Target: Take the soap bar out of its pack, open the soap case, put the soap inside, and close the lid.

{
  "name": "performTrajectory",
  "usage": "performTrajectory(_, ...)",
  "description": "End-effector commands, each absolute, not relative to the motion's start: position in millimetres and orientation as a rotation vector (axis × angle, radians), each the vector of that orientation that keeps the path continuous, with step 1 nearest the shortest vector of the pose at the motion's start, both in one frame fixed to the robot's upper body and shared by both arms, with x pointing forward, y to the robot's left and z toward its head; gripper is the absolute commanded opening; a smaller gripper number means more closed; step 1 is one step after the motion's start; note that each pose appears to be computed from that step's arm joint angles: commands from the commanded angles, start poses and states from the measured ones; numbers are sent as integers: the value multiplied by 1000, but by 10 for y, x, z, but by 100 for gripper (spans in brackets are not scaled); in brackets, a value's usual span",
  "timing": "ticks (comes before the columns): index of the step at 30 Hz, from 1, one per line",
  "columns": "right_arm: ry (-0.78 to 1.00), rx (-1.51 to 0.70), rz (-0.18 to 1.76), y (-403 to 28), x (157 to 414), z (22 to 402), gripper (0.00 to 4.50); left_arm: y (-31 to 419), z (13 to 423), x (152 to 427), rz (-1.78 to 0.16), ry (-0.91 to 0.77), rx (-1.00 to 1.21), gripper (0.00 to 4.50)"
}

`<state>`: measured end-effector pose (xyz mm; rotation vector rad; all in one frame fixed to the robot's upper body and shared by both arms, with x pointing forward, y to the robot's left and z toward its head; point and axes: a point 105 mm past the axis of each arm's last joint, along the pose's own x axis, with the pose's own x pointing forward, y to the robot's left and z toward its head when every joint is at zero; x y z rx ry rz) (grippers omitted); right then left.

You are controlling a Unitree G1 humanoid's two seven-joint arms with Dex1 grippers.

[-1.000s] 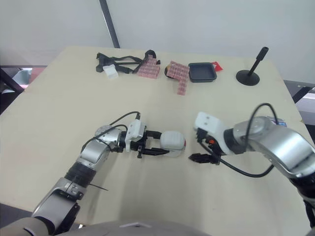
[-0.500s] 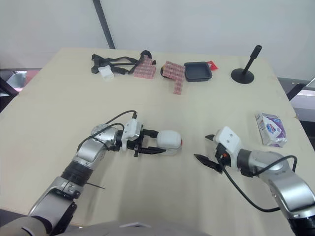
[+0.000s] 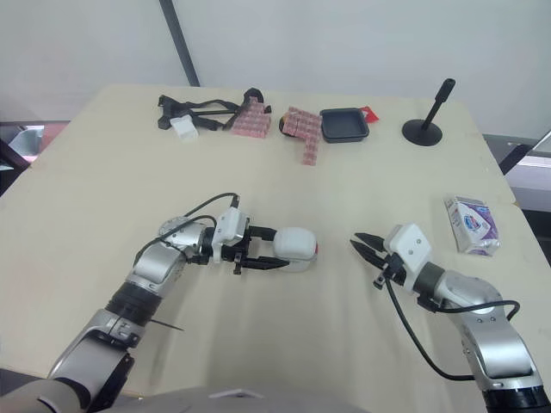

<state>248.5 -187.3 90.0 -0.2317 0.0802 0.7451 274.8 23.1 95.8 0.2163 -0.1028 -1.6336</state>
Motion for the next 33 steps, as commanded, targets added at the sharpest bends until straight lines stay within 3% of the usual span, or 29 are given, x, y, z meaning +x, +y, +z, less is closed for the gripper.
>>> performTrajectory(1, 37, -207, 755, -1898, 2482, 928, 2, 244, 1038, 2766, -1615, -134, 212, 183)
performTrajectory(5, 30, -179, 810, -1872, 2487, 972, 2, 236, 1045, 2750, -1615, -136, 201, 183)
performTrajectory(13, -78, -167, 946, -1752, 2532, 1542, 2, 270, 1047, 2758, -1602, -127, 195, 183)
performTrajectory(20, -227, -196, 1102, -1221, 2544, 2074, 2, 284, 1041, 2756, -1602, -122, 201, 183)
performTrajectory(27, -197, -256, 1266, -849, 2407, 2115, 2, 279, 1048, 2759, -1596, -124, 200, 183)
performTrajectory(33, -140, -278, 1319, -796, 2337, 1984, 2, 275, 1046, 2751, -1594, -126, 197, 183)
